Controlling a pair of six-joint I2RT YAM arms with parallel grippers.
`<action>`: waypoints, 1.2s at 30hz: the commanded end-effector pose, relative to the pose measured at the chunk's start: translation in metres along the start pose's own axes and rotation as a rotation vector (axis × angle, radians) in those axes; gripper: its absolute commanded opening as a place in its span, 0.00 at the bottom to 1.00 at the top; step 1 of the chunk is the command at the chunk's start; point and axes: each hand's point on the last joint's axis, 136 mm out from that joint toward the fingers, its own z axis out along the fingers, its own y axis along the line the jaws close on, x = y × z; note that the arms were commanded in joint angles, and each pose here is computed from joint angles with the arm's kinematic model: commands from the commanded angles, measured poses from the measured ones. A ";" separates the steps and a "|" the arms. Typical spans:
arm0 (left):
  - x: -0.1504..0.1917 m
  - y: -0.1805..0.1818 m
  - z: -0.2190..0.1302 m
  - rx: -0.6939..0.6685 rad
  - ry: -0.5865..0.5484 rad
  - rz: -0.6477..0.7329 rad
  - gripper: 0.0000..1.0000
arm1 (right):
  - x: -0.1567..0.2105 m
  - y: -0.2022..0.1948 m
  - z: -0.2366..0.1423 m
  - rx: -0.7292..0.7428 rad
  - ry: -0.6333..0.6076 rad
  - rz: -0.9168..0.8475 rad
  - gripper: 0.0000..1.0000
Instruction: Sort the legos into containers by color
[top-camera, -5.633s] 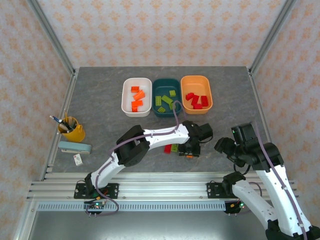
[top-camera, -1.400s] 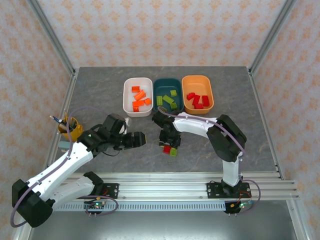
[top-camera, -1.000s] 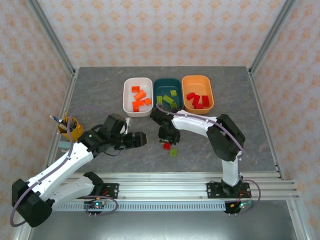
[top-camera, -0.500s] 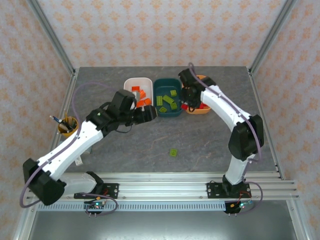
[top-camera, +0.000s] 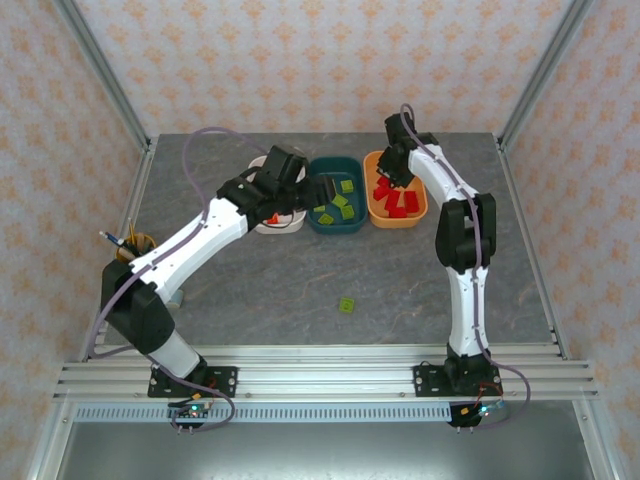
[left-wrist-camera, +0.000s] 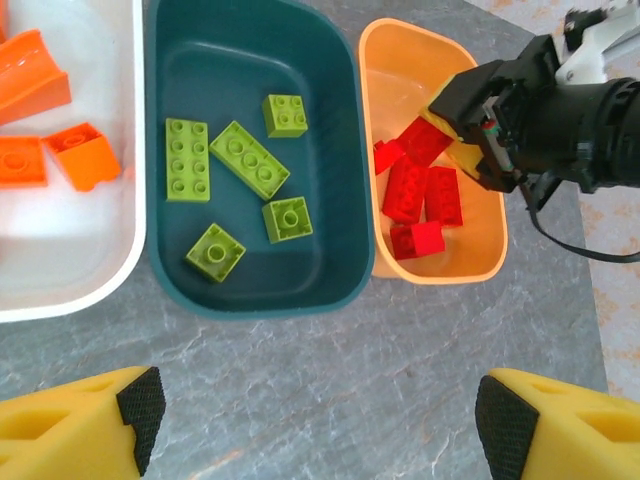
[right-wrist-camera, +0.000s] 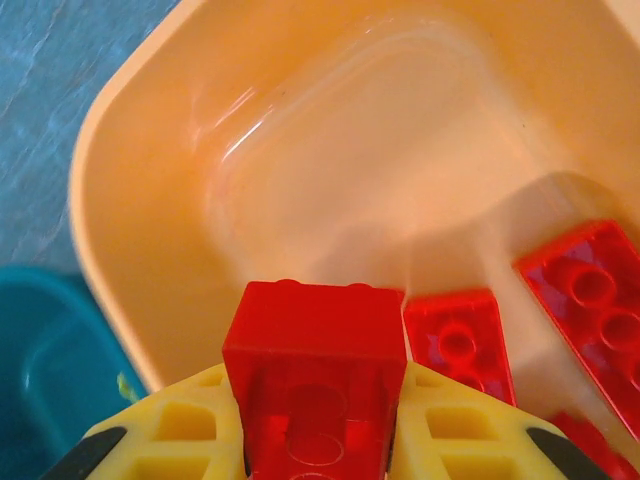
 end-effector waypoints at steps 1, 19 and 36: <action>-0.026 -0.021 -0.004 0.039 -0.090 0.031 0.84 | -0.022 0.014 0.004 -0.082 -0.021 0.089 0.28; -0.014 -0.024 0.012 0.035 -0.034 0.042 0.84 | -0.030 0.003 0.053 -0.075 0.048 0.248 0.37; 0.042 0.007 -0.028 0.057 0.106 0.116 0.86 | 0.033 0.025 -0.083 -0.081 -0.010 -0.105 0.67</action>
